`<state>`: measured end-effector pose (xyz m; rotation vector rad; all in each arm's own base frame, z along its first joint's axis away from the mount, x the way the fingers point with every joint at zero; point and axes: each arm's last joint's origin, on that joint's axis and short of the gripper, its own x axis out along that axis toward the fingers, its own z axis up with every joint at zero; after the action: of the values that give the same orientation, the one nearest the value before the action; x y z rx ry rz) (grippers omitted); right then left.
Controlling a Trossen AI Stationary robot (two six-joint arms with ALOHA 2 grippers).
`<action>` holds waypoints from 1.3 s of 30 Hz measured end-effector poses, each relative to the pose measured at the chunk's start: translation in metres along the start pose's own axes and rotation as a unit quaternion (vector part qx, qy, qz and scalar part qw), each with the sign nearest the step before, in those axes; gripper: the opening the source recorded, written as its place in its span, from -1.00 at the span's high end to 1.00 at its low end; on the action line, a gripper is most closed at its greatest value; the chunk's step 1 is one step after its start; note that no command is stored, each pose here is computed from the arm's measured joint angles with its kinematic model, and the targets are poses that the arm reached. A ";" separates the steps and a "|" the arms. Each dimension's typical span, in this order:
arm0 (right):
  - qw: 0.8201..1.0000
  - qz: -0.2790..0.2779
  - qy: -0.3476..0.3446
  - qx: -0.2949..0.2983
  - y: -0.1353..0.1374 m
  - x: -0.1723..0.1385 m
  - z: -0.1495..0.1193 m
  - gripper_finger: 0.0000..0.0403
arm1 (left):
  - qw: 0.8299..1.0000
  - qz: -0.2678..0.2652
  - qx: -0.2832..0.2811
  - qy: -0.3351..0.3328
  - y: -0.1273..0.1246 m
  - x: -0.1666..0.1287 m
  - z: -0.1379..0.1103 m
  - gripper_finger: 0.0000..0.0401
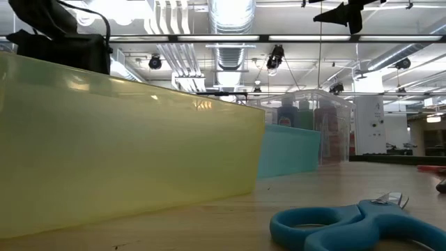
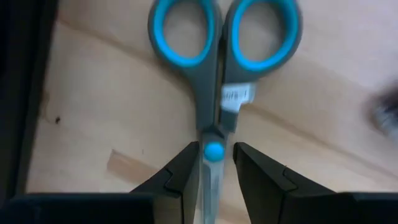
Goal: Pick & Place Paint Supplies
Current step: Put the black and blue scissors into the yellow bin
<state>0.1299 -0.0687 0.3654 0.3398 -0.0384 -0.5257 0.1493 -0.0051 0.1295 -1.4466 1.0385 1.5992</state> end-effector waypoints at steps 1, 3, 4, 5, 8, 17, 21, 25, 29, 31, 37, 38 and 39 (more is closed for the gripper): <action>1.000 0.000 0.000 0.000 0.000 0.000 0.000 -0.31 | 1.000 0.001 0.002 -0.002 0.000 0.000 0.002 0.42; 1.000 0.000 0.000 0.000 0.000 0.000 0.000 -0.31 | 1.000 0.003 0.005 -0.005 -0.001 0.000 0.005 0.42; 1.000 0.000 0.000 0.000 0.000 0.000 0.000 -0.31 | 1.000 0.004 0.006 -0.006 -0.002 0.000 0.007 0.42; 1.000 0.000 0.000 0.000 0.000 0.000 0.000 -0.31 | 1.000 0.005 0.007 -0.007 -0.002 0.000 0.008 0.42; 1.000 0.000 0.000 0.000 0.000 0.000 0.000 -0.31 | 1.000 0.007 0.013 -0.007 -0.003 0.000 0.011 0.42; 1.000 0.000 -0.001 0.000 0.000 0.000 0.000 -0.31 | 1.000 0.005 0.021 -0.003 -0.004 0.001 0.010 0.72; 1.000 0.000 -0.001 0.000 0.000 0.000 0.000 -0.31 | 1.000 0.006 0.021 0.000 -0.004 0.000 0.010 0.83; 1.000 0.000 -0.001 0.000 0.000 0.000 0.000 -0.31 | 1.000 0.003 0.021 0.002 -0.003 0.000 0.010 0.83; 1.000 0.000 -0.001 0.000 0.000 0.000 0.000 -0.31 | 1.000 -0.007 0.019 0.005 -0.001 -0.002 0.011 0.83; 1.000 0.000 -0.001 0.001 0.000 0.000 0.000 -0.31 | 1.000 -0.015 0.016 0.007 0.000 -0.004 0.012 0.83; 1.000 0.000 -0.001 0.000 0.000 0.000 0.000 -0.31 | 0.999 -0.047 0.007 0.008 0.002 -0.010 0.013 0.85; 1.000 0.000 -0.001 0.001 0.000 0.000 0.000 -0.31 | 0.999 -0.053 0.007 0.011 0.003 -0.012 0.014 0.82; 1.000 0.000 0.000 0.001 0.000 0.000 0.000 -0.31 | 0.998 -0.058 0.006 0.013 0.004 -0.013 0.014 0.79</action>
<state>0.1298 -0.0687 0.3654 0.3408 -0.0395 -0.5256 0.1417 0.0061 0.1435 -1.4940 0.9602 1.4934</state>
